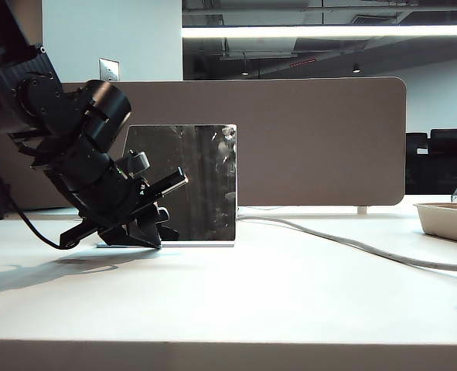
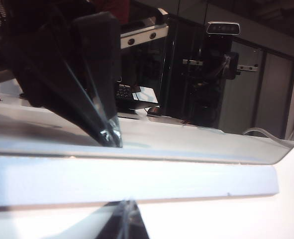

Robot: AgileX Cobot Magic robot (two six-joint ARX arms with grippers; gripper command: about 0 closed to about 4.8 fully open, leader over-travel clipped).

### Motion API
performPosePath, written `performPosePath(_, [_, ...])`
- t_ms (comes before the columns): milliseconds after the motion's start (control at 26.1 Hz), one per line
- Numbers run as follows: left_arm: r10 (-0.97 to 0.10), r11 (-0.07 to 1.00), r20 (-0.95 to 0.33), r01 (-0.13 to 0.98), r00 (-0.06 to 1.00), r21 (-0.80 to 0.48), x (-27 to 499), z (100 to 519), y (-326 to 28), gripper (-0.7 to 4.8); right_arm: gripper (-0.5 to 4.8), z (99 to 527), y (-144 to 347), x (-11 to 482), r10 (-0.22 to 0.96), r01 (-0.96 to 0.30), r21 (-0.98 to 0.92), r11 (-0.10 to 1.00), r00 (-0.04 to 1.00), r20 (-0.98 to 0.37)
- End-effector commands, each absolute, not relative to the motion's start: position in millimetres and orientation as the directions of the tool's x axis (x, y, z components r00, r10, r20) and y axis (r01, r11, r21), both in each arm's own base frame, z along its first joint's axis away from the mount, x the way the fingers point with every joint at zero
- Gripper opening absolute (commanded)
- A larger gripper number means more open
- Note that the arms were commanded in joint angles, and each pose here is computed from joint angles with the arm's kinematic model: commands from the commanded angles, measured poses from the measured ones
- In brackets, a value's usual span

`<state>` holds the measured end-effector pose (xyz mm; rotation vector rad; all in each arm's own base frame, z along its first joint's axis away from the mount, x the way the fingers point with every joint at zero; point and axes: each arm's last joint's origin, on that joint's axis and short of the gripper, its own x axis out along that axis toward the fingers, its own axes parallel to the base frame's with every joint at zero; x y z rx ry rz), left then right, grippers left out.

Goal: Push the base of the mirror on the table to move it forward for a short distance.

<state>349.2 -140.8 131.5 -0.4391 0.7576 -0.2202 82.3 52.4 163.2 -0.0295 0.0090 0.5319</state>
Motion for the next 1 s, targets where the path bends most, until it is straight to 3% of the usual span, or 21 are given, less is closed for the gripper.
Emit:
performPosePath(38, [-0.322,0.901,-0.636,0.02,0.702,-0.434,349,126,-137,-0.02,0.22,165,52,82,0.508,-0.508,-0.028,0.861,0.862,-0.002])
performPosePath(537, [-0.349,0.893,-0.633,0.04,0.691,-0.449,349,125,-138,-0.02,0.22,165,52,82,0.508,-0.508,-0.028,0.861,0.862,-0.002])
performPosePath(996, [-0.311,0.934,-0.721,0.06,0.619,-0.352,329,154,-131,-0.02,0.22,165,52,82,0.508,-0.508,-0.028,0.861,0.862,-0.002])
